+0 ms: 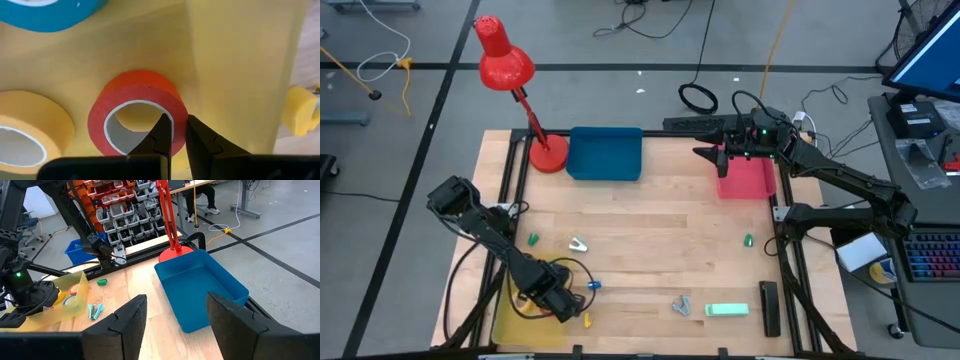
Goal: Pick and place Stapler, Stapler remover, tape
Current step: Put the orange tape into the yellow bin, then put the left green stapler into the blue bin
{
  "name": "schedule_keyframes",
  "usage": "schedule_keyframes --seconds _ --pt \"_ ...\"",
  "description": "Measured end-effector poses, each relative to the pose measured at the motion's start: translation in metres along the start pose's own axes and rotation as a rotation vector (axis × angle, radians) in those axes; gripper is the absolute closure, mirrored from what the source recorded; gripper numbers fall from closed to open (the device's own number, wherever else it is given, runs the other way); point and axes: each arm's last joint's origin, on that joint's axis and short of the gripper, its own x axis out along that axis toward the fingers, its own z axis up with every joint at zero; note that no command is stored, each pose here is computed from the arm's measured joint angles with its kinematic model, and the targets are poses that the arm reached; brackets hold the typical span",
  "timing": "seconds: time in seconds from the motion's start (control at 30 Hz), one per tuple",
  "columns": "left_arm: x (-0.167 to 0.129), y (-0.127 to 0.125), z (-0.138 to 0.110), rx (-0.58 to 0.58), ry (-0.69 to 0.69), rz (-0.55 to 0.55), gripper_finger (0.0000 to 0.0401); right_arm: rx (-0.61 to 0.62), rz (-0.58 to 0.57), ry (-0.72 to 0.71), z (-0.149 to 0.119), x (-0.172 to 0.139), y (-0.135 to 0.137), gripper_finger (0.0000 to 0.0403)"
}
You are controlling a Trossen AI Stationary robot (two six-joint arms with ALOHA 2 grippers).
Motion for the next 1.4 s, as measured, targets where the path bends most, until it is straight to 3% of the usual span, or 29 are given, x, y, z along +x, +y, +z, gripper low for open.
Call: schedule_keyframes --seconds 0.2,0.5,0.73,1.07,1.4 --pt "0.0 0.001 0.0 -0.081 -0.005 0.005 0.0373 0.0 0.0 0.0 0.0 0.0 0.0 0.0206" --pt "0.0 0.001 0.0 -0.093 -0.005 0.006 0.0373 0.0 0.0 0.0 0.0 0.0 0.0 0.0206" --pt "0.002 0.005 0.002 -0.15 -0.019 0.045 0.0321 0.0 0.0 0.0 0.0 0.0 0.0 0.0206" --pt "0.001 0.004 0.002 -0.142 -0.016 0.042 0.0308 0.0 0.001 0.0 0.0 0.0 0.0 0.0206" --pt "-0.031 0.013 0.001 -0.123 -0.079 -0.092 0.0307 0.0 0.001 0.0 0.0 0.0 0.0 0.0206"
